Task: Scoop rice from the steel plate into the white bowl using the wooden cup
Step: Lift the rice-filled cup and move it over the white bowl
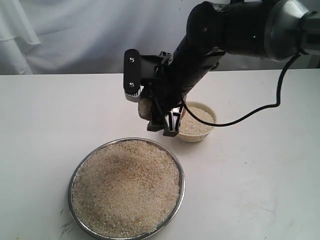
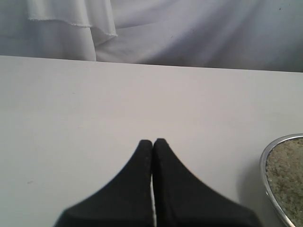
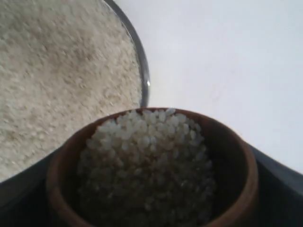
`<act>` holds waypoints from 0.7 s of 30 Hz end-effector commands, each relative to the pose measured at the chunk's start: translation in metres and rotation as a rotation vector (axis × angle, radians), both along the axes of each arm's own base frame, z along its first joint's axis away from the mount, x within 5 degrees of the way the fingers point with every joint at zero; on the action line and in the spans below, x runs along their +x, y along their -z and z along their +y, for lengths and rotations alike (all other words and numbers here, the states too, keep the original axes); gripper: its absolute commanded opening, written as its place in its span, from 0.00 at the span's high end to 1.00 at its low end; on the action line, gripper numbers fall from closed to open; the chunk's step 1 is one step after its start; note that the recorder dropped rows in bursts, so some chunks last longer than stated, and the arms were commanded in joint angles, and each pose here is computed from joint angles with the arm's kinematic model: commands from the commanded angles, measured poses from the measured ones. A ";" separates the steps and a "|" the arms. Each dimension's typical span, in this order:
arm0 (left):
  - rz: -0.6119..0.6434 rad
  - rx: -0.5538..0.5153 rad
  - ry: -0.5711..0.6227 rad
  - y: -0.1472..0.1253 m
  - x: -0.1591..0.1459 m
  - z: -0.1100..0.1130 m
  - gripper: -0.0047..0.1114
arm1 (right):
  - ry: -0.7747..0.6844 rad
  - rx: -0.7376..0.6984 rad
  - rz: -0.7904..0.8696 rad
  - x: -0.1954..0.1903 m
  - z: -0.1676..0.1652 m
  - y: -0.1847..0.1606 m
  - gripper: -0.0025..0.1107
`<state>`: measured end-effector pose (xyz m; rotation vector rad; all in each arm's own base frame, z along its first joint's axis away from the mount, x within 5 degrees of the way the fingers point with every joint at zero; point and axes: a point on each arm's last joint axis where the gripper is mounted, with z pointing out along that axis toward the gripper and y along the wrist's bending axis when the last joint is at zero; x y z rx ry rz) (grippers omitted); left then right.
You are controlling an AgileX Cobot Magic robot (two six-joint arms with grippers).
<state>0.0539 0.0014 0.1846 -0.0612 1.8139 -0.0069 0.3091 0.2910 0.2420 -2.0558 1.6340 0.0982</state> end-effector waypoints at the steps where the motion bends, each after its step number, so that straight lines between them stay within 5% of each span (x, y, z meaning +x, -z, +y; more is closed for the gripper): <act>1: -0.012 0.001 0.002 0.000 0.000 0.000 0.96 | 0.071 -0.046 -0.101 0.018 -0.019 -0.006 0.98; 11: -0.012 0.001 0.002 0.000 0.000 0.000 0.96 | 0.187 -0.058 -0.236 0.059 -0.058 -0.007 0.98; 21: -0.012 0.001 0.002 0.000 0.000 0.000 0.96 | 0.085 -0.265 -0.328 0.079 -0.065 0.032 0.98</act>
